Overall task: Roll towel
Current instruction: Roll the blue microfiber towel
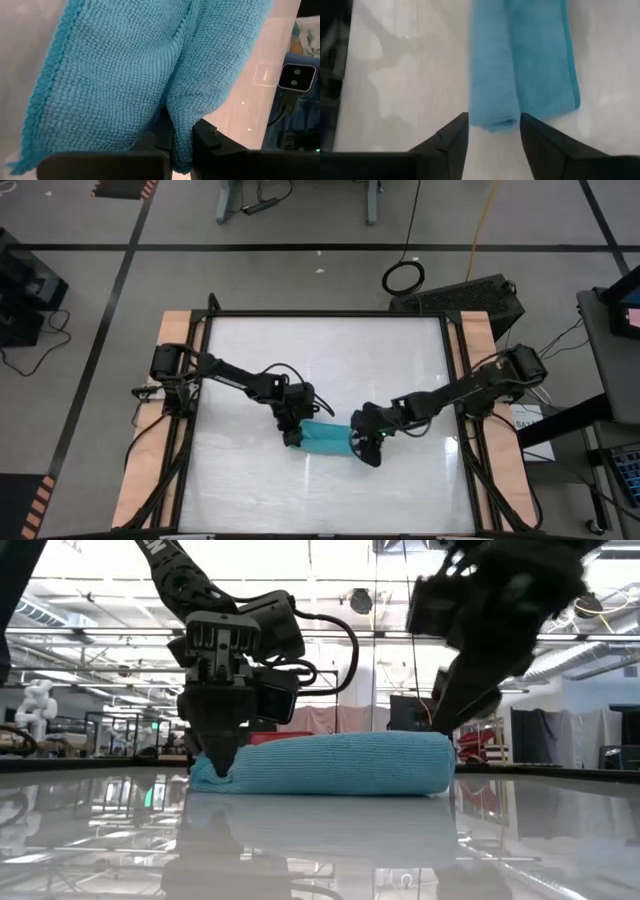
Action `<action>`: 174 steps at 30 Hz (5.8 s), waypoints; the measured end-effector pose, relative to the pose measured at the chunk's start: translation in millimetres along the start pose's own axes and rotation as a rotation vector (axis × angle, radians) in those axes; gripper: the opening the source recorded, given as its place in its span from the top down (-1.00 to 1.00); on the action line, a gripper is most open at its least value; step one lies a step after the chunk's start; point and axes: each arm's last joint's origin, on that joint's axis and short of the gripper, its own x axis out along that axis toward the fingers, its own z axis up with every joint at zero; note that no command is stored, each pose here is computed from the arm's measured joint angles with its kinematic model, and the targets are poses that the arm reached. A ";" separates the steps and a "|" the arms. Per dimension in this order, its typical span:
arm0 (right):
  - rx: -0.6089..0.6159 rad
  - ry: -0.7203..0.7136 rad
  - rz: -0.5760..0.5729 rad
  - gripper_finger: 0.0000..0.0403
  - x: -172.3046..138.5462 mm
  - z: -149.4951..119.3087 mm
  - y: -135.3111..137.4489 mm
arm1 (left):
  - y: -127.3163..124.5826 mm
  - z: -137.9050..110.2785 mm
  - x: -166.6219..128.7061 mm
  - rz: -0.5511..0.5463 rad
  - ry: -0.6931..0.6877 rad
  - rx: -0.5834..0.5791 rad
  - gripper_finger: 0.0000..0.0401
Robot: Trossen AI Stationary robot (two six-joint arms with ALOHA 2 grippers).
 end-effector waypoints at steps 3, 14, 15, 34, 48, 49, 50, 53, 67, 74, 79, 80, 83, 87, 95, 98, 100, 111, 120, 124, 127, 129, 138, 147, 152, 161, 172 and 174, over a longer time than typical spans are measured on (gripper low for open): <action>-0.229 -0.068 -0.017 0.13 -9.1 -5.4 20.8 | 0.1 0.6 -0.1 -0.005 -0.004 -0.006 0.86; -0.617 -0.130 -0.135 0.21 -10.5 -25.6 50.3 | 3.1 3.2 -2.2 -0.037 -0.008 -0.020 0.86; -0.624 -0.129 -0.140 0.22 -10.2 -24.6 49.1 | 3.4 3.6 -2.5 -0.038 -0.011 -0.024 0.86; -0.663 -0.076 -0.154 0.25 31.6 -30.2 36.4 | 4.6 4.9 -4.1 -0.051 -0.015 -0.028 0.86; -0.592 -0.033 -0.190 0.25 51.2 -33.3 22.1 | 4.3 4.8 -4.2 -0.063 -0.009 -0.027 0.86; -0.590 -0.033 -0.191 0.25 51.7 -33.1 21.5 | 4.3 4.8 -4.2 -0.063 -0.009 -0.027 0.86; -0.586 -0.033 -0.192 0.25 52.3 -32.8 20.8 | 4.2 4.9 -4.2 -0.064 -0.009 -0.027 0.86; -0.557 -0.036 -0.195 0.25 52.6 -30.4 17.7 | 4.2 4.9 -4.2 -0.064 -0.009 -0.027 0.86; -0.450 -0.043 -0.200 0.31 52.4 -20.2 3.4 | 4.0 5.2 -4.3 -0.067 -0.010 -0.024 0.86; -0.397 -0.040 -0.189 0.66 52.3 -16.6 -2.5 | 3.9 5.1 -4.2 -0.068 -0.010 -0.024 0.83; -0.304 -0.035 -0.161 0.96 51.9 -11.7 -10.1 | 3.9 5.1 -4.2 -0.068 -0.009 -0.021 0.69; -0.285 -0.035 -0.154 0.96 51.7 -10.6 -11.6 | 3.7 5.1 -4.4 -0.070 -0.009 -0.011 0.66; -0.232 -0.032 -0.133 0.94 51.5 -7.6 -16.2 | 2.3 5.2 -5.3 -0.087 -0.006 0.025 0.55; -0.171 -0.015 -0.085 0.98 51.0 -4.1 -21.7 | -3.7 4.1 -11.0 -0.133 0.001 0.077 0.42; -0.093 0.001 -0.004 0.99 50.4 0.5 -28.2 | -33.9 -0.8 -50.1 -0.066 -0.148 0.276 0.37; -0.064 0.011 0.023 0.99 50.0 2.4 -31.4 | -45.6 -10.9 -64.3 0.081 -0.201 0.381 0.37; -0.041 0.015 0.031 0.99 49.6 3.6 -34.0 | -55.8 -19.8 -69.4 0.187 -0.223 0.471 0.37; 0.095 0.053 0.116 1.00 46.8 10.4 -47.6 | -95.2 -52.8 -52.1 0.535 -0.272 0.733 0.37; 0.163 0.060 0.185 1.00 44.3 16.6 -57.1 | -120.0 -66.1 -26.5 0.629 -0.313 1.009 0.37; 0.172 0.055 0.202 1.00 43.6 18.6 -59.1 | -116.8 -65.7 -15.6 0.622 -0.276 1.013 0.35; 0.177 0.053 0.216 1.00 43.2 19.7 -59.5 | -115.2 -66.8 -7.2 0.606 -0.249 1.007 0.22; 0.181 0.052 0.217 1.00 43.2 19.9 -59.6 | -115.7 -67.6 -2.3 0.600 -0.245 1.015 0.09; 0.190 0.051 0.222 1.00 43.1 20.3 -59.2 | -102.0 -68.3 16.5 0.686 -0.181 0.947 -0.40; 0.206 0.048 0.225 1.00 42.9 21.1 -58.8 | -82.9 -76.4 22.6 0.773 -0.146 0.915 -0.41; 0.208 0.047 0.224 1.00 42.9 21.2 -58.9 | -71.7 -81.4 25.7 0.802 -0.163 0.911 -0.30; 0.218 0.049 0.225 1.00 42.8 21.0 -58.6 | -69.7 -76.9 23.7 0.862 -0.210 0.926 -0.09; 0.221 0.063 0.247 1.00 42.5 20.7 -58.0 | -86.7 -74.5 14.9 0.764 -0.316 0.979 -0.17; 0.220 0.063 0.248 1.00 42.5 20.8 -57.9 | -89.1 -73.2 14.0 0.760 -0.331 1.007 -0.24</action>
